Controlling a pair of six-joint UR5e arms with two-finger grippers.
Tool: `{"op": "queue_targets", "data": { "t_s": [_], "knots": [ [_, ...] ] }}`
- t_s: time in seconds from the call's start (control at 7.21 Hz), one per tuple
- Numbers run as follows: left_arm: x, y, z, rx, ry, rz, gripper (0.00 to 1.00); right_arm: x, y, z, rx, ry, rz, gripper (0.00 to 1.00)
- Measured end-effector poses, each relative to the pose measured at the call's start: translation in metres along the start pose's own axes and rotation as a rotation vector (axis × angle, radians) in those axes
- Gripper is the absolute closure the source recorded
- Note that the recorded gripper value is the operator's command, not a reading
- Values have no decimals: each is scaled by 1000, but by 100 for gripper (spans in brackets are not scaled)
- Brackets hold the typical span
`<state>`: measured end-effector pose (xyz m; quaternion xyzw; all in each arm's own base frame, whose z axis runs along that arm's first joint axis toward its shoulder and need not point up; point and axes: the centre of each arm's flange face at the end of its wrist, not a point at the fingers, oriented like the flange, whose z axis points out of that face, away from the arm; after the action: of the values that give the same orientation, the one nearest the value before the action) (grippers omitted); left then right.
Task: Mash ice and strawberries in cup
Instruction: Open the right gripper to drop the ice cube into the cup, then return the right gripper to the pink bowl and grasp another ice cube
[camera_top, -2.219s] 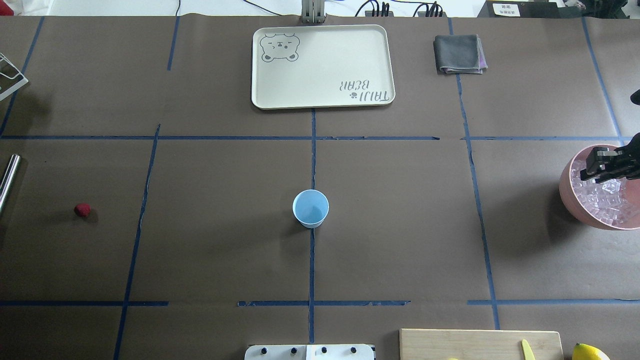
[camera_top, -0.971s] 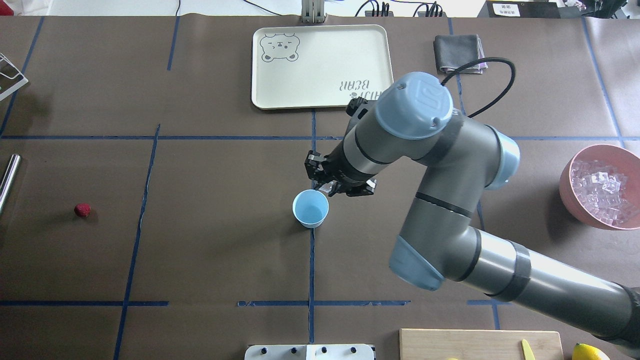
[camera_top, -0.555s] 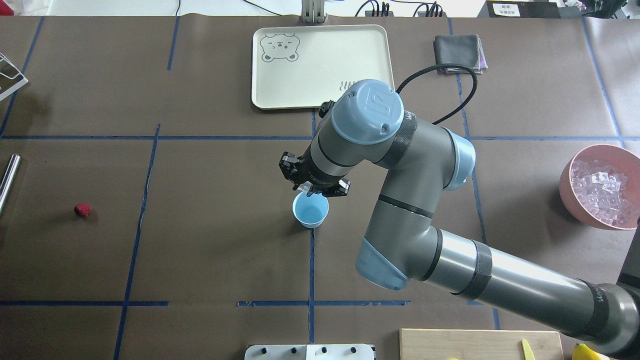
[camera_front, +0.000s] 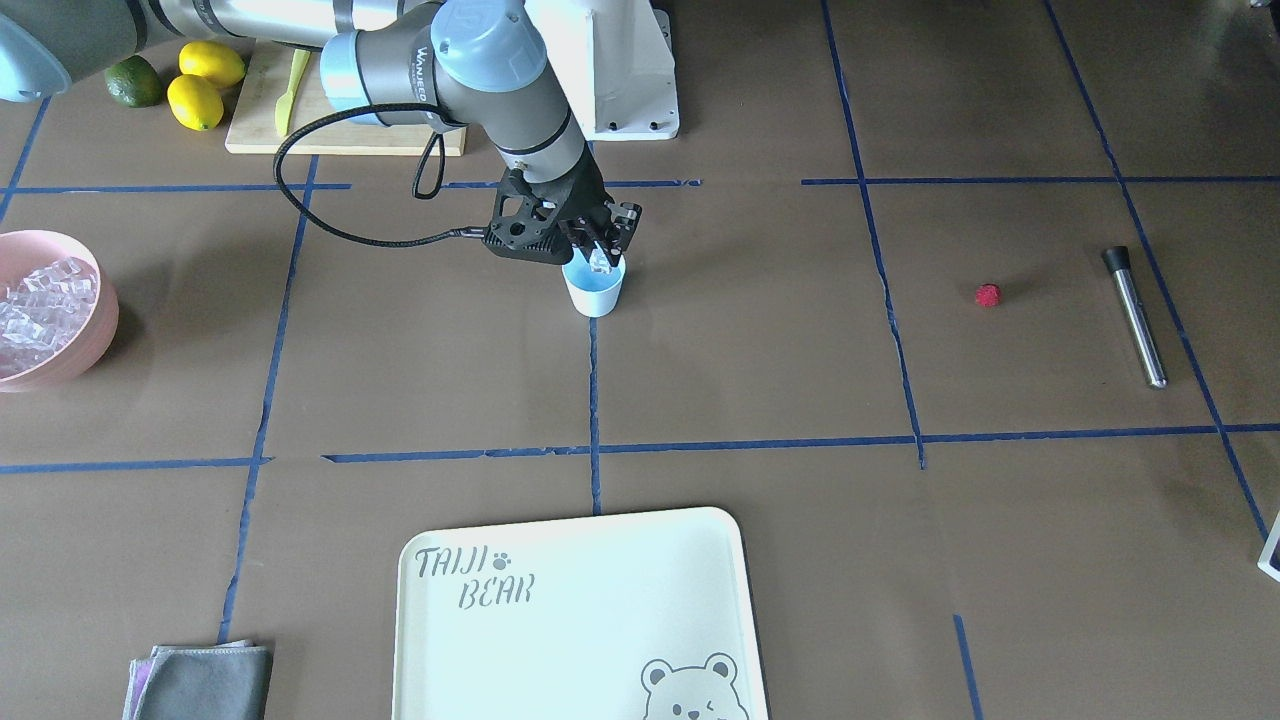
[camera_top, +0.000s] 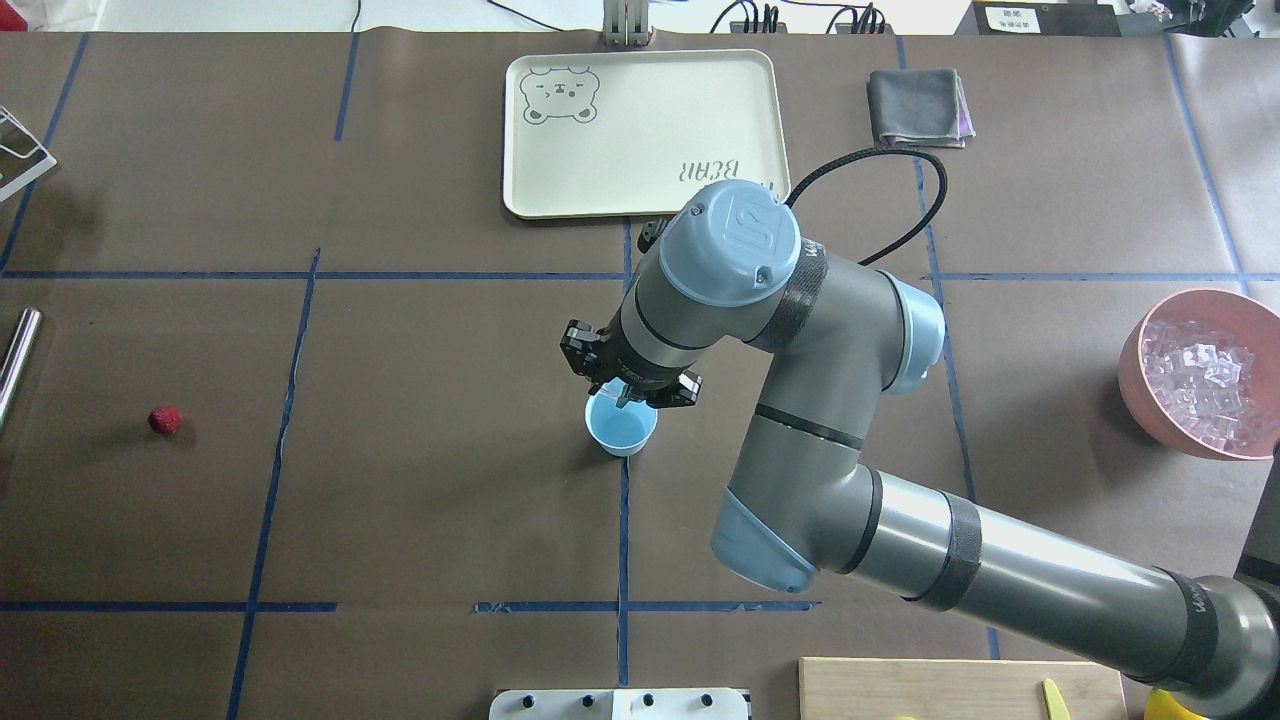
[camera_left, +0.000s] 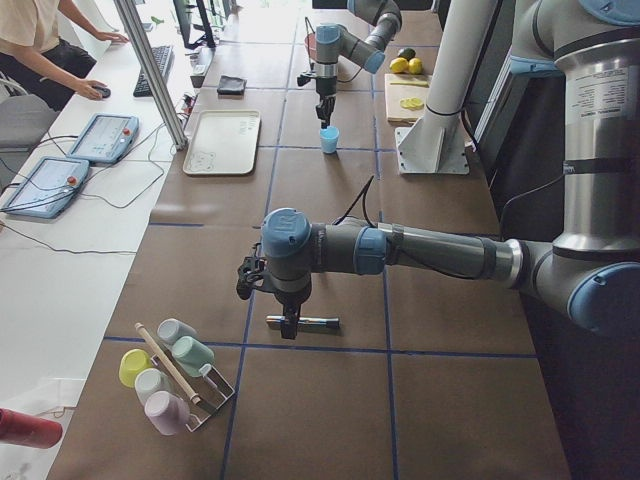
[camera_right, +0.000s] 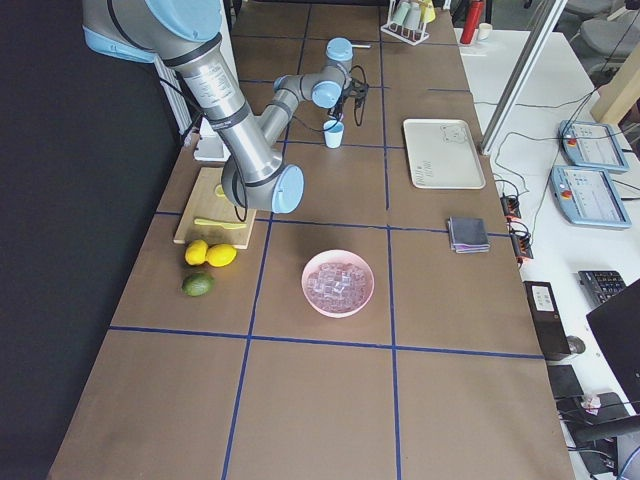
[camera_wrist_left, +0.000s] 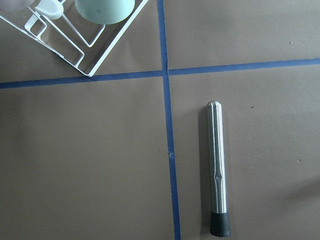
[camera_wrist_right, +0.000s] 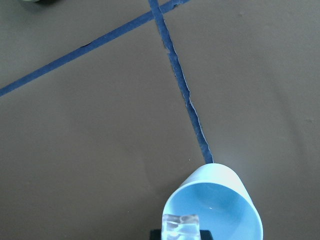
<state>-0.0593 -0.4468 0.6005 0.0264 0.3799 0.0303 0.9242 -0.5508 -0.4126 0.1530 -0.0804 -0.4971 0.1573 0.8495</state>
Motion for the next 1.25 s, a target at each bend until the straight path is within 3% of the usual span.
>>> {"op": "queue_targets", "data": {
  "t_s": [0.55,0.83,1.25],
  "knots": [
    [1,0,-1,3,0,3,0,26,-5,-17,-4,-6,1,1],
    [2,0,-2,3,0,3,0,111,-54,-65,-3,10,-24,1],
    [1,0,-1,3,0,3,0,284,-144,-141,-12,86,-230,1]
  ]
}}
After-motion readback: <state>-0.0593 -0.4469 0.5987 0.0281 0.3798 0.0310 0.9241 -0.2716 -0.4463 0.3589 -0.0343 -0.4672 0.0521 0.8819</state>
